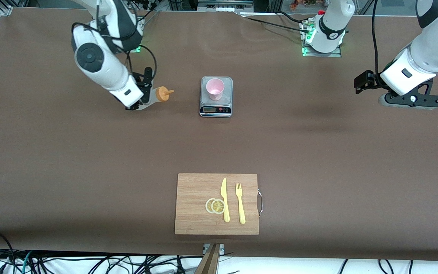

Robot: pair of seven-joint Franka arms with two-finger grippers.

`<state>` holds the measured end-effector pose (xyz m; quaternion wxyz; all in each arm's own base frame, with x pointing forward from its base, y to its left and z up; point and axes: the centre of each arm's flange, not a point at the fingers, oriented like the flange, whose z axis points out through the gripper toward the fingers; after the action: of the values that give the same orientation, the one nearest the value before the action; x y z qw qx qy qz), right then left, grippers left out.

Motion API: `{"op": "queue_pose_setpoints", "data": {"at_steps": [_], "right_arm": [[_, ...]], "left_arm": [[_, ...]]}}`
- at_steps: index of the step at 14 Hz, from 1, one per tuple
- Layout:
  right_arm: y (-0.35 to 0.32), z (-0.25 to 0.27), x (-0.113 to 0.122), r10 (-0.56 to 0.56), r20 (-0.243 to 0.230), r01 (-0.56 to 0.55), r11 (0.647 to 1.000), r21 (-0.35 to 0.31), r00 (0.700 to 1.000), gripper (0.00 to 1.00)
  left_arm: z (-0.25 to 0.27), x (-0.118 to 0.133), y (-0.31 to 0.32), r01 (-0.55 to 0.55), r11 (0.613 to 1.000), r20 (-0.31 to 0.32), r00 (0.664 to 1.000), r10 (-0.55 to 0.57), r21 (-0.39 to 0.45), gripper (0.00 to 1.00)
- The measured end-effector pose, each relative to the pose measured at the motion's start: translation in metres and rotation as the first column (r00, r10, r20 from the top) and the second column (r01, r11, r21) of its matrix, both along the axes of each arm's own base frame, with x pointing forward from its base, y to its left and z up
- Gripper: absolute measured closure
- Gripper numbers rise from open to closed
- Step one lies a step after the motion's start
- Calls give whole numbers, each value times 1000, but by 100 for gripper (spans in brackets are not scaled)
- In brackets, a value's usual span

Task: Add sauce to pink cup with both arms
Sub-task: 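Lift the squeeze bottle with the right gripper toward the pink cup, then tilt the bottle nozzle over the pink cup and squeeze sauce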

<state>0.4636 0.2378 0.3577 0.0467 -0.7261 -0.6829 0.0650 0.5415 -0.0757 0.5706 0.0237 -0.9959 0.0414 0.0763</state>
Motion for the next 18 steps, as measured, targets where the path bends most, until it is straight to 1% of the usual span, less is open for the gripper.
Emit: {"op": "queue_pose_setpoints", "data": {"at_steps": [4,10,12,14,18], "right_arm": [[51,0,-31,17,27,-16,998,-63,999,59],[104,-12,-81,49,26,-44,984,-171,998,59],[109,-20,-86,56,20,-51,981,-188,998,59],[108,-28,-84,57,15,-53,977,-206,998,59],[116,-39,-81,60,21,-52,964,-262,998,59]], "left_arm": [[0,-1,-1,1,1000,-6,1000,-1,1,0],[-1,-1,-2,3,1000,-7,1000,-3,1,0],[-1,-1,-2,3,1000,-7,1000,-3,1,0],[-1,-1,-2,3,1000,-7,1000,-3,1,0],[-1,-1,-1,3,1000,-7,1000,-3,1,0]]}}
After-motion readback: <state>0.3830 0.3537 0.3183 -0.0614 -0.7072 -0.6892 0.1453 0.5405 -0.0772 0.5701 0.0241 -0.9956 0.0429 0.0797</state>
